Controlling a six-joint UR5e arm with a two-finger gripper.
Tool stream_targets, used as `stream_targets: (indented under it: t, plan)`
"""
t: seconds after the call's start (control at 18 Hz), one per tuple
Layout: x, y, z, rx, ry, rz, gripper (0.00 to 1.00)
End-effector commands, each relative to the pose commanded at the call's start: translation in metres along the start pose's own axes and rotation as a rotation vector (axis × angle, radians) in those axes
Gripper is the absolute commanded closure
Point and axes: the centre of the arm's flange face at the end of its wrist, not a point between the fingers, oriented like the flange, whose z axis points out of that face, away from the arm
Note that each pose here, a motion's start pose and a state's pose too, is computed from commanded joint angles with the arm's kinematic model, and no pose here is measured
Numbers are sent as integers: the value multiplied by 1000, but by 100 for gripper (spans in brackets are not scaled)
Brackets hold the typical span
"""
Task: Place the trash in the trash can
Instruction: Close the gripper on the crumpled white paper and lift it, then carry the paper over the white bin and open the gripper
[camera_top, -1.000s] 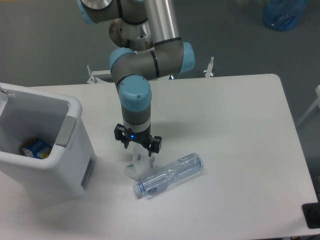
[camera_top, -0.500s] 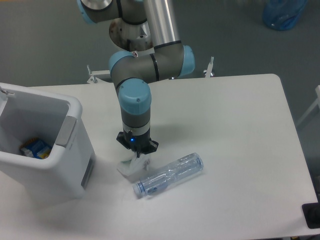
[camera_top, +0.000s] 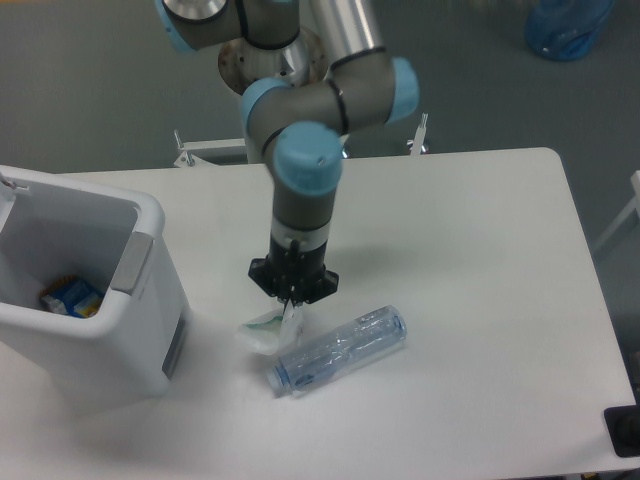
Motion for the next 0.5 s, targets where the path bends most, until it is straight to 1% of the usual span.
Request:
stream_targets:
  t: [0.33, 0.39, 0.5]
  plan:
    - [15, -37, -63, 157, 56, -129, 100]
    - [21, -46, -78, 191, 72, -158, 100]
    - [35, -57, -111, 254, 97, -178, 100]
